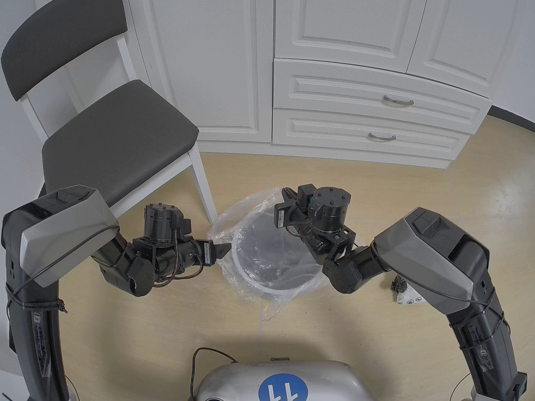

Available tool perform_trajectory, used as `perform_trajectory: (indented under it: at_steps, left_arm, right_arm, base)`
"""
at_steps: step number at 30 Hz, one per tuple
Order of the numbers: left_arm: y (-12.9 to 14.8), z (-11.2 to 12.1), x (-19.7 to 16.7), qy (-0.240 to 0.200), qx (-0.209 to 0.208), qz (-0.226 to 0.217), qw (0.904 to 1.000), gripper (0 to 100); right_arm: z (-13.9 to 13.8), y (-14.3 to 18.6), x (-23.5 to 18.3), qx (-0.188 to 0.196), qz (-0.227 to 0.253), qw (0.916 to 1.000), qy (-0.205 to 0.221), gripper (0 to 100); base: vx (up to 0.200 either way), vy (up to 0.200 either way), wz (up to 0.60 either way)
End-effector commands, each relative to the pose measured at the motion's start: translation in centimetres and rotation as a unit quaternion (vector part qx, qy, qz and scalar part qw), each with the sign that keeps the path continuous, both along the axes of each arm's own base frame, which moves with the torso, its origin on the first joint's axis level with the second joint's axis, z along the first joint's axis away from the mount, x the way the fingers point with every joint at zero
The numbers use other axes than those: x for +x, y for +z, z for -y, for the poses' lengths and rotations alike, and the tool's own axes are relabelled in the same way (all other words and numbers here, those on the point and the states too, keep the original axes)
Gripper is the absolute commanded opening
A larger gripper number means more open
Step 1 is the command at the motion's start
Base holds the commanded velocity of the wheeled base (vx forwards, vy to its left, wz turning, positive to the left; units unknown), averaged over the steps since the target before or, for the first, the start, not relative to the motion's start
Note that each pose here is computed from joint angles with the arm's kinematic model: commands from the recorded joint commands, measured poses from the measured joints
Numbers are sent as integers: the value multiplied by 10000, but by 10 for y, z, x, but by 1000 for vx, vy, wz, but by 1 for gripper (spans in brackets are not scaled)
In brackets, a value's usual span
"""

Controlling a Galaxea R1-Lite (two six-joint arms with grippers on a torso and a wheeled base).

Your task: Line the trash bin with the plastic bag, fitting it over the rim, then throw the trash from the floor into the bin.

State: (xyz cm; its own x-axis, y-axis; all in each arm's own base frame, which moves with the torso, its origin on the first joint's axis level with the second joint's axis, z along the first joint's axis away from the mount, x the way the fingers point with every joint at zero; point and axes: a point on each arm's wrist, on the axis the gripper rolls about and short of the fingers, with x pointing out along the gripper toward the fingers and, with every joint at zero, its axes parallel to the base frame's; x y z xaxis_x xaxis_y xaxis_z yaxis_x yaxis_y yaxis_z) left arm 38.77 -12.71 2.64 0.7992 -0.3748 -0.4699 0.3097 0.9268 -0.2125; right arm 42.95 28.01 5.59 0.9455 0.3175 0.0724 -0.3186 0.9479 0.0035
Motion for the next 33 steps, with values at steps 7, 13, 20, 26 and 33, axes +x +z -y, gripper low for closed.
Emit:
perform_trajectory:
  at_steps: [7, 13, 20, 26, 33]
  left_arm:
    - [17, 2, -5, -39, -106, 279, 9995, 100]
    - [24, 4, -11, -93, -121, 373, 9992, 100]
    - [25, 7, -14, -142, -116, 375, 9991, 100]
    - [26, 8, -14, -154, -128, 387, 9991, 100]
    - [26, 13, -16, -209, -140, 372, 9990, 100]
  right_arm:
    - [6, -34, 58, 278, 477, 9969, -561, 0]
    - [4, -10, 54, 528, 864, 9925, -687, 0]
    - [-7, -7, 47, 562, 919, 9926, -568, 100]
    - [8, 15, -8, -111, 258, 9995, -144, 100]
    - [45, 59, -68, -307, 267, 9990, 197, 100]
  base:
    - [0, 0, 0]
    - [0, 0, 0]
    - [0, 0, 0]
    - [0, 0, 0]
    - [0, 0, 0]
